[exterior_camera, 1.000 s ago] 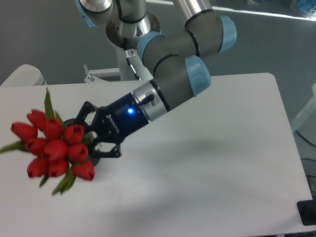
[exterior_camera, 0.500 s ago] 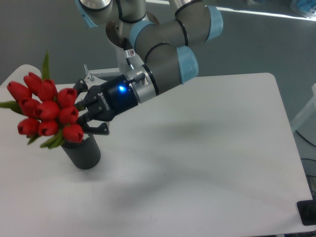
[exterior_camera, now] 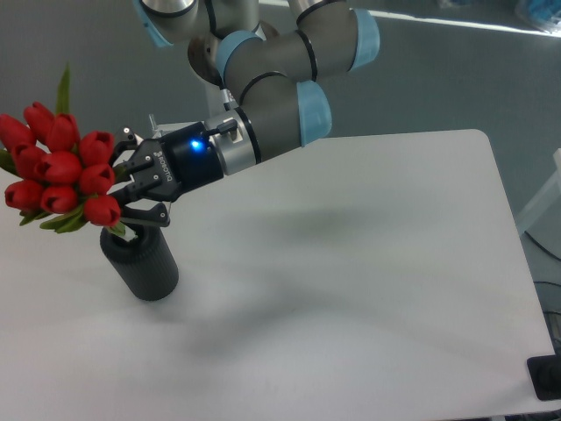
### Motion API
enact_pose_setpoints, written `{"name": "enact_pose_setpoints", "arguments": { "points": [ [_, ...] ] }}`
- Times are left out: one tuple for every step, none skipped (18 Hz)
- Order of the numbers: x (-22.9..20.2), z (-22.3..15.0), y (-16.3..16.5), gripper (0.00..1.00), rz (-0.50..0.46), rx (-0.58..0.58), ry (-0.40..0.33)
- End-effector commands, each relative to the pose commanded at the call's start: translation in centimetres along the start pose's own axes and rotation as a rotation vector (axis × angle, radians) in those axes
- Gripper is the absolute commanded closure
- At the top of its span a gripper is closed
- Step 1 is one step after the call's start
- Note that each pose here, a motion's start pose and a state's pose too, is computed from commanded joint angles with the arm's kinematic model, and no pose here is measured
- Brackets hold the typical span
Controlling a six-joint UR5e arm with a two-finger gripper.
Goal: Insert the flowers into the vase
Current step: 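Lower the tulip stems down into the black vase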
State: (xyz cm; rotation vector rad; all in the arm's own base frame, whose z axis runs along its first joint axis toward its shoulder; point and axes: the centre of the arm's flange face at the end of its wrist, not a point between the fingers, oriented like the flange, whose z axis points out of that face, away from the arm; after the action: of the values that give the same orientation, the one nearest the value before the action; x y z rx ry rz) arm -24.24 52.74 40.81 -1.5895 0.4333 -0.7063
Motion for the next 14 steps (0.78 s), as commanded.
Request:
{"name": "enact_pose_setpoints", "arguments": {
  "points": [
    [0.1, 0.0, 0.2, 0.91, -0.002, 0.0, 0.0],
    [0.1, -0.1, 0.3, 0.91, 0.003, 0.0, -0.001],
    [0.2, -0.1, 0.4, 0.91, 0.003, 0.0, -0.001],
    [0.2, -0.1, 0.6, 0.91, 0.001, 0.0, -0.001],
    [0.3, -0.1, 0.6, 0.91, 0.008, 0.0, -0.001],
    [0.3, -0.1, 0.9, 0.9, 0.006, 0.0, -0.001],
    [0.3, -0.1, 1.0, 0.9, 0.009, -0.001, -0.001],
    [0.4, 0.0, 1.2, 0.89, 0.011, -0.002, 0.0],
    [0.4, 0.0, 1.5, 0.89, 0.014, -0.002, 0.0],
    [0.5, 0.0, 1.9, 0.89, 0.021, -0.002, 0.001],
    [0.6, 0.1, 2.5, 0.88, 0.024, -0.002, 0.001],
    [0.8, 0.0, 3.1, 0.88, 0.028, -0.002, 0.0],
    [0.9, 0.0, 3.7, 0.88, 0.032, -0.002, 0.0],
    [1.1, 0.0, 4.3, 0.88, 0.032, -0.002, 0.001]
  ]
}}
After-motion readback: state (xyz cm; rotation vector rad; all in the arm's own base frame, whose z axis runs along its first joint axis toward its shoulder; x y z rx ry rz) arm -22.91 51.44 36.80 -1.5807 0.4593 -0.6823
